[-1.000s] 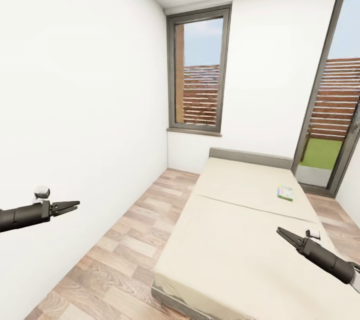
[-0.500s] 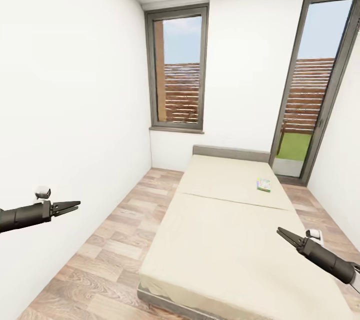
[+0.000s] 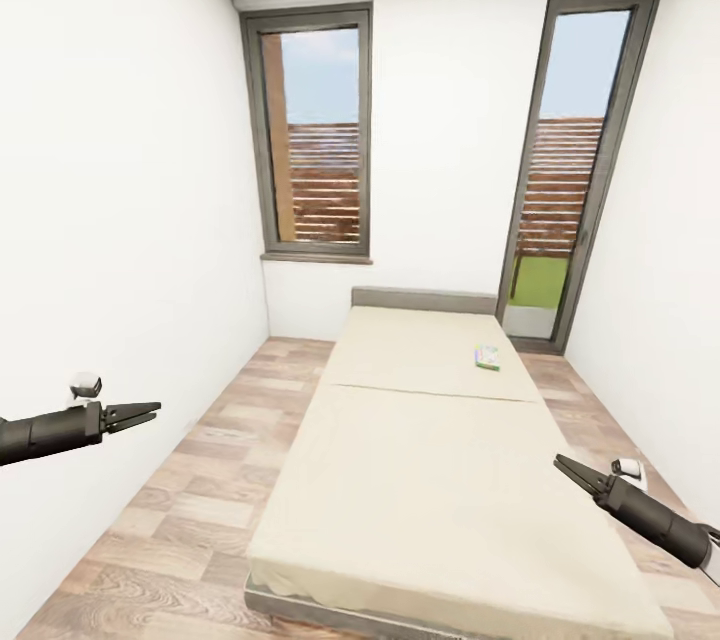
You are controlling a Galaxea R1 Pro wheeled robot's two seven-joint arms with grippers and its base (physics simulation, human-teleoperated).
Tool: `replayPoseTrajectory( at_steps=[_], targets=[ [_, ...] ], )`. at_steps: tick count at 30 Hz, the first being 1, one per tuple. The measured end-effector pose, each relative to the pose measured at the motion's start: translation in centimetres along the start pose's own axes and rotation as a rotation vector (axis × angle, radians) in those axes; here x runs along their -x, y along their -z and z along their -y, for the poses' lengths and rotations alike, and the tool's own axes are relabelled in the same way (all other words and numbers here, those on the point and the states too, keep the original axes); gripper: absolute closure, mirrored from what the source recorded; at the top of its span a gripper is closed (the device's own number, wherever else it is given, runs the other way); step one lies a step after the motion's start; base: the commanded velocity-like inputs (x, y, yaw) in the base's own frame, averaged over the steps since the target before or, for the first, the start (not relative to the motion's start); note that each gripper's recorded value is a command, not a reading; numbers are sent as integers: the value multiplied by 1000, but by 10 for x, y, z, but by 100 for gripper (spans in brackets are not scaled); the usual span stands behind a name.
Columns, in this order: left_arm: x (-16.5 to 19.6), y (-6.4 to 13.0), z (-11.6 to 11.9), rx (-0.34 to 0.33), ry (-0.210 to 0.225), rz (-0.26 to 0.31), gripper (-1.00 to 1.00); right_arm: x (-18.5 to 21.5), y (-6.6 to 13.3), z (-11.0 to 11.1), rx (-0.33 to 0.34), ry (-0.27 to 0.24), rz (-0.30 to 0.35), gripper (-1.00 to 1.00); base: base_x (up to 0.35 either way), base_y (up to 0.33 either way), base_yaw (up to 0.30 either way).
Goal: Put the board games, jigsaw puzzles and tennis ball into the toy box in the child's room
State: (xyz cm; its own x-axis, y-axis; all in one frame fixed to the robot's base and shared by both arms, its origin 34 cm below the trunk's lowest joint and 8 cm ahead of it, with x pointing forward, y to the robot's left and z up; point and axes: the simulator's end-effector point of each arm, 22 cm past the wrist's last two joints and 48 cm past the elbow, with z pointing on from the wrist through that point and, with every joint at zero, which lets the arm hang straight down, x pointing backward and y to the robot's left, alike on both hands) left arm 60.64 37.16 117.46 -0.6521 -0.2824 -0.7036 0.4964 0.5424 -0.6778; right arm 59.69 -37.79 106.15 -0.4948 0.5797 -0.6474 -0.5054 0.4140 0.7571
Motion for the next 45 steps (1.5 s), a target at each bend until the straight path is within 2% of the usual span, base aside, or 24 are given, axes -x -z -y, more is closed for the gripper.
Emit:
replayPoseTrajectory(
  at_steps=[45],
  targets=[
    [1, 1, 5, -7, -6, 6, -100, 3, -1, -1, -11, 8, 5, -100, 2, -2, -277]
  ],
)
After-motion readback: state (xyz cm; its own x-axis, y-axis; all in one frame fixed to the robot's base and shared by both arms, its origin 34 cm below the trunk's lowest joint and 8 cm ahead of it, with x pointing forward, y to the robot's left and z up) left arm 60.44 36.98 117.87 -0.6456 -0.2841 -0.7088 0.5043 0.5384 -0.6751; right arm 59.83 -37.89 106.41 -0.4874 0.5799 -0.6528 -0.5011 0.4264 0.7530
